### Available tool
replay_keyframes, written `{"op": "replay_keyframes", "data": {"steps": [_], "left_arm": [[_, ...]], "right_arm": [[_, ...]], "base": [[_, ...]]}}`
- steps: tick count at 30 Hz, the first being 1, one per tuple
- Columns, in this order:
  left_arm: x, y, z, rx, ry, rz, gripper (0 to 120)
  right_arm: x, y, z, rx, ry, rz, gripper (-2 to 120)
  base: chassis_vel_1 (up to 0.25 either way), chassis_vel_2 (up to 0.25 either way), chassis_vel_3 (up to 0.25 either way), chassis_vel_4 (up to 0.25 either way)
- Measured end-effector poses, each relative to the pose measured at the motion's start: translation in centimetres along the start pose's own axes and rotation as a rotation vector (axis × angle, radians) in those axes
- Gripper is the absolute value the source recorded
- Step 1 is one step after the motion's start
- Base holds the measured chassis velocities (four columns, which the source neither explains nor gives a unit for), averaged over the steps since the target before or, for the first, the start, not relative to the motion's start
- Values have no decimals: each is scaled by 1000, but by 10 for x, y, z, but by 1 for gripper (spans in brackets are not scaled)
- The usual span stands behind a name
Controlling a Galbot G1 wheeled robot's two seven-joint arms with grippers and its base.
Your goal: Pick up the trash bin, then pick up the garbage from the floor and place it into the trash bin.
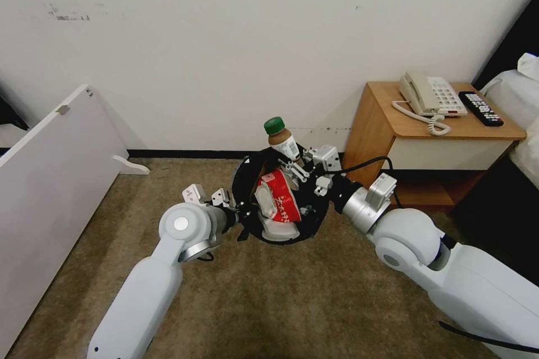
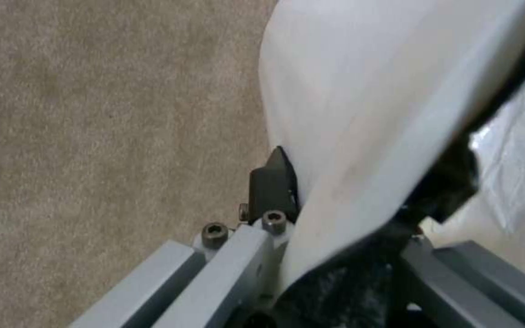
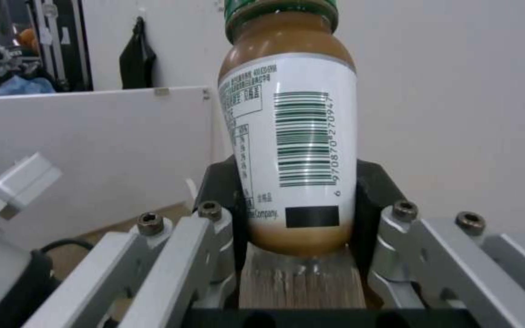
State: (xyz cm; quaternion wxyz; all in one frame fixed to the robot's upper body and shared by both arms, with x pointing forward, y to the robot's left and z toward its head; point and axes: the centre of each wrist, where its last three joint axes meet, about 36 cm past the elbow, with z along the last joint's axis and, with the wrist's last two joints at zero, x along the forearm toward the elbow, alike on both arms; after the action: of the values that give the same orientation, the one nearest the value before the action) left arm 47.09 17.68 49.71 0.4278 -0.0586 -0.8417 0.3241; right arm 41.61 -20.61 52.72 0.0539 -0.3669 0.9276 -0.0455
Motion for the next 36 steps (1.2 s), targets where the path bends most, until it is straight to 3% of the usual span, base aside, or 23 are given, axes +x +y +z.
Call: {"op": "replay_keyframes", "data": {"steps": [26, 36], "left_arm": [[20, -3, -7, -15, -54, 17, 0], [24, -4, -1, -16, -44, 30, 0]], "right_arm": [[-16, 3, 63, -1, 143, 28, 28], [-19, 1, 78, 3, 172, 53, 28]], "base": [[0, 0, 0, 0], [0, 0, 0, 0]]}}
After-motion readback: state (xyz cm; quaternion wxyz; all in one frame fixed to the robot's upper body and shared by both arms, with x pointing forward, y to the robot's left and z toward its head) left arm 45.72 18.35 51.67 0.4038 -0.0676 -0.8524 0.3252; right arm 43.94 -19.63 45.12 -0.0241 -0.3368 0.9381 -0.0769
